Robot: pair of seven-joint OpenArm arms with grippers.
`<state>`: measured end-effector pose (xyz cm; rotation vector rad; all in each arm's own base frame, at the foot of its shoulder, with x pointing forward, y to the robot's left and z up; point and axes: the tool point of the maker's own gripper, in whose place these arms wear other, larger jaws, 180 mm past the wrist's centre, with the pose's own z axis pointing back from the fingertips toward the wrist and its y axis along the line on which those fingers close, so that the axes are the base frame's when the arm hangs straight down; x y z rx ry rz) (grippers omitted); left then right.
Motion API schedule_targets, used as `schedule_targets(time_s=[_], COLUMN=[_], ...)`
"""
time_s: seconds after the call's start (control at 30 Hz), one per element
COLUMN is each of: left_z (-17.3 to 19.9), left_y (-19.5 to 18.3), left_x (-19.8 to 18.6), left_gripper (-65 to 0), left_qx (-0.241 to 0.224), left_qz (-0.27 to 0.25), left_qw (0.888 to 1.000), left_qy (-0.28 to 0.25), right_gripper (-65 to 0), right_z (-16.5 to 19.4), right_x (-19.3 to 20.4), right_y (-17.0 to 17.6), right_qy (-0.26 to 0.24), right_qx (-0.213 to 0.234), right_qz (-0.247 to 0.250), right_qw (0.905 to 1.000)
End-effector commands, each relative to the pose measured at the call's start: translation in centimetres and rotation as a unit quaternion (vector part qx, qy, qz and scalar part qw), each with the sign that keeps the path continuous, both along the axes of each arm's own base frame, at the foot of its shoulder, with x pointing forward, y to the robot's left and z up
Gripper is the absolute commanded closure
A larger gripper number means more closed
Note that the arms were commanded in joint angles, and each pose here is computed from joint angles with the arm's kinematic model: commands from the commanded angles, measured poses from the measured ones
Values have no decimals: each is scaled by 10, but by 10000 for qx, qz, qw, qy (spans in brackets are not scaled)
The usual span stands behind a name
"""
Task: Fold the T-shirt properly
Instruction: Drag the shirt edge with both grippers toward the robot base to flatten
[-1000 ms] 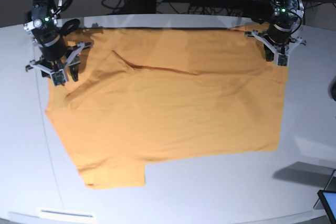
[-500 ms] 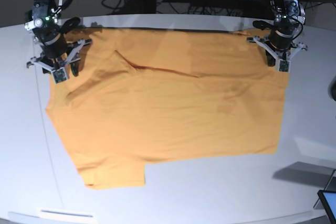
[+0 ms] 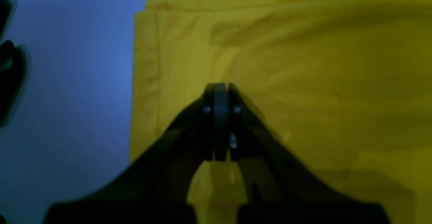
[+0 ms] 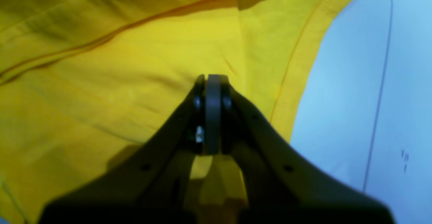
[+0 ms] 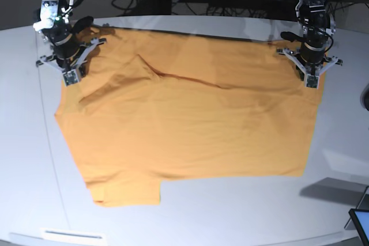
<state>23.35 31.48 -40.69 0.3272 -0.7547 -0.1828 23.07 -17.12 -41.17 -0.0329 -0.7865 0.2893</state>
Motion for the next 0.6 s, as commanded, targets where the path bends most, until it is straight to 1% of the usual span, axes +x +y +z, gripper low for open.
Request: schedule_targets(time_s=[0.0,0.13,0.33,0.43,0.57], left_z=[-14,-15,-17,-19,-16], left_y=[8,7,7,7,6], left_x=[-20,-22,-25,-33,-28], left_gripper=[0,0,0,0,0], left_qx=[131,124,145,148,155], left_qz=[119,111,107,93,20], left_qw=[9984,9983,9980,9975,9986], left_qy=[542,561,609,687,507], right_gripper=[-1,-1,-1,-1,-1], right_z=[5,-1,-5,-6,-8], right_x=[2,-7,-14,-15,-20], right_y=[-3,3,3,3,3], right_qy=[-51,84,176,193,246], right_qx=[-18,74,78,71,70], right_qz=[-37,-107,-111,-110,-110], right_qw=[10000,9999,9998,9997,9996])
